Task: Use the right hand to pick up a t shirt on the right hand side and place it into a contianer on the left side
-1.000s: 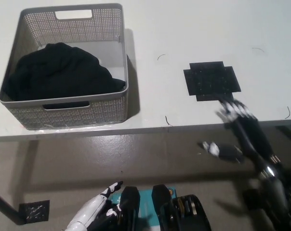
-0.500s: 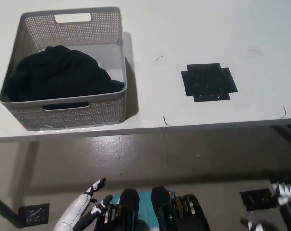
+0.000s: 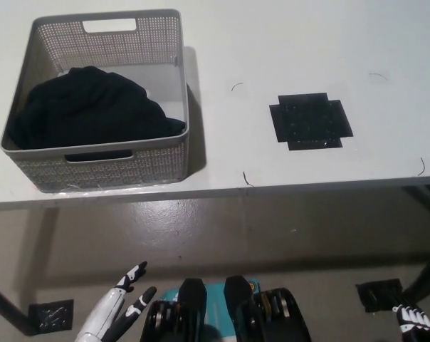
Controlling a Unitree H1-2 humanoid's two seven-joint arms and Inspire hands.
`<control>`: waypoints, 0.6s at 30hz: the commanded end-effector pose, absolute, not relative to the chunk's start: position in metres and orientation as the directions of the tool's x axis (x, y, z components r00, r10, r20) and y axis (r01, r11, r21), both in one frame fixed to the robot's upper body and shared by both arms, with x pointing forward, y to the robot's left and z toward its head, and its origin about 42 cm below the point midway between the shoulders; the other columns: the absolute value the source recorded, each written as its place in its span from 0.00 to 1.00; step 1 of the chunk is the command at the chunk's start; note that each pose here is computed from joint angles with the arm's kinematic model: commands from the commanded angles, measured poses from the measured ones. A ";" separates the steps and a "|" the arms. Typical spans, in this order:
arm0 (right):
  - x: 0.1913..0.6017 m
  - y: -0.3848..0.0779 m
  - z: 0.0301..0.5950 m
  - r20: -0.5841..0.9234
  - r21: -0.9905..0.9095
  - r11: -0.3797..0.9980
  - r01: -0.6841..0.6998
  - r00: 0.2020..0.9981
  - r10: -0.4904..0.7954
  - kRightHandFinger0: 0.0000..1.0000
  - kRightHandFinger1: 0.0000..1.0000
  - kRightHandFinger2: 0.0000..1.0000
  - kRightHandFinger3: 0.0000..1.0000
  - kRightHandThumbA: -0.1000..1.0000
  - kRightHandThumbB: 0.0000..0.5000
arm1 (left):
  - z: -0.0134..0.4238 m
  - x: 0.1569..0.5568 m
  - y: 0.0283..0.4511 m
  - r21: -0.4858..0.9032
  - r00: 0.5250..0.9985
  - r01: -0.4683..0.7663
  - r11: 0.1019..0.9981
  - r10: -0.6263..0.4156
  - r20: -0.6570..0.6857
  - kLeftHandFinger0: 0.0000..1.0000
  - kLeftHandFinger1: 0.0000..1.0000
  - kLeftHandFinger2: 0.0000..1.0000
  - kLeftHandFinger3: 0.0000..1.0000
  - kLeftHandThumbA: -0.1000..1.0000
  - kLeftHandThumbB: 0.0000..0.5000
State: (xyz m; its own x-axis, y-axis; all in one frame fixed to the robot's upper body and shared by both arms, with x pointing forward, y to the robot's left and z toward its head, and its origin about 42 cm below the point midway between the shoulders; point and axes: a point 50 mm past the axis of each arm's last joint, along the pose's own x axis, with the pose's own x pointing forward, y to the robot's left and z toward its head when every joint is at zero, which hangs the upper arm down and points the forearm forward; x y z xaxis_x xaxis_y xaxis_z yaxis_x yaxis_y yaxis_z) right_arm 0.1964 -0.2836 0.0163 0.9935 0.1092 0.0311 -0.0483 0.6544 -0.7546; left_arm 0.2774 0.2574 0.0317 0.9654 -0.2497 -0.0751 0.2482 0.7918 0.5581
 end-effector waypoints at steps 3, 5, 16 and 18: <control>0.208 -0.278 0.018 0.104 -0.739 0.674 -0.025 0.983 0.151 1.00 1.00 1.00 1.00 0.98 0.49 | 0.041 0.284 0.261 0.540 0.973 0.189 0.820 -0.232 0.013 0.95 0.99 1.00 1.00 1.00 0.71; 0.210 -0.277 0.016 0.101 -0.742 0.670 -0.030 0.983 0.156 1.00 1.00 1.00 1.00 0.98 0.46 | 0.041 0.285 0.263 0.534 0.973 0.190 0.824 -0.229 0.007 0.95 1.00 1.00 1.00 1.00 0.71; 0.212 -0.281 0.016 0.097 -0.697 0.716 -0.038 0.985 0.146 1.00 1.00 1.00 1.00 1.00 0.45 | 0.042 0.284 0.264 0.547 0.973 0.189 0.816 -0.232 0.009 0.95 1.00 1.00 1.00 1.00 0.65; 0.211 -0.281 0.016 0.092 -0.659 0.751 -0.041 0.987 0.134 1.00 1.00 1.00 1.00 1.00 0.48 | 0.042 0.283 0.263 0.543 0.973 0.186 0.819 -0.230 0.013 0.94 0.99 1.00 1.00 1.00 0.65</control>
